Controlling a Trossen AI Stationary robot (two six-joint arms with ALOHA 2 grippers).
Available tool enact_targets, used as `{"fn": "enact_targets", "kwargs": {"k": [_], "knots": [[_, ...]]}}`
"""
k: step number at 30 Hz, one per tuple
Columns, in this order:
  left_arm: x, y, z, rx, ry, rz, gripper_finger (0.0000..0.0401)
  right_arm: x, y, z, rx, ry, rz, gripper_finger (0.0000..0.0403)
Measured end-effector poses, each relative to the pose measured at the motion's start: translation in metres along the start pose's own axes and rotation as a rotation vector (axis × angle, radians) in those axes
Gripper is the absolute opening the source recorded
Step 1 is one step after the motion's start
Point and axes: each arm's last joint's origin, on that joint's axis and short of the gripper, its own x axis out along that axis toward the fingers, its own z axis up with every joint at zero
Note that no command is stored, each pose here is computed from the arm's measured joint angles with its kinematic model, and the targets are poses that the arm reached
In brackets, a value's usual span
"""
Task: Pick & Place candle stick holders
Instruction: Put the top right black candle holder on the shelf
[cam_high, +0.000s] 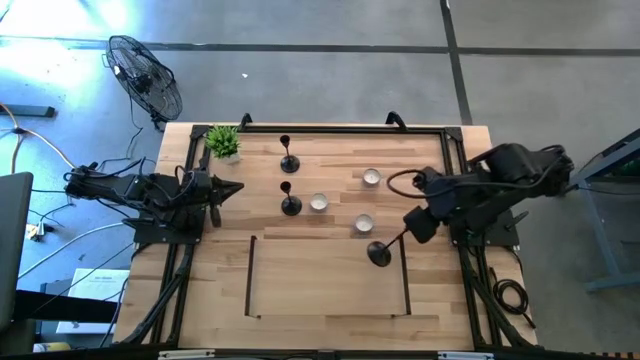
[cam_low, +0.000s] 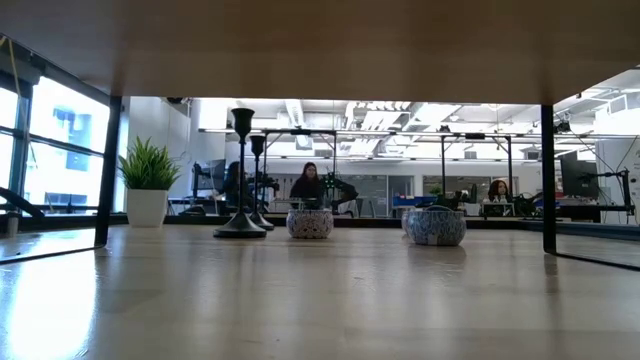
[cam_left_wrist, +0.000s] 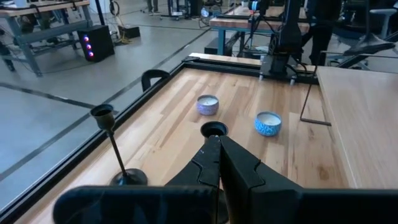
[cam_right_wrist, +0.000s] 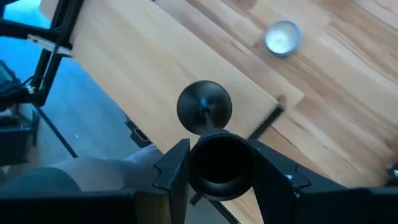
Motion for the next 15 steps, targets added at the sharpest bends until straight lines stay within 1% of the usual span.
{"fn": "enact_targets", "kwargs": {"k": [3, 8, 15], "knots": [[0.000, 0.000, 0.000, 0.000, 0.000, 0.000, 0.0001, 0.007, 0.005, 0.005, -0.014, 0.021, -0.013, 0.0131], [0.000, -0.001, 0.000, 0.001, 0.005, -0.018, 0.0001, 0.017, 0.004, 0.010, -0.012, 0.041, -0.043, 0.0131], [0.000, -0.002, -0.001, 0.002, 0.017, -0.061, 0.0001, 0.018, 0.005, 0.011, 0.010, 0.032, -0.049, 0.0131]]}}
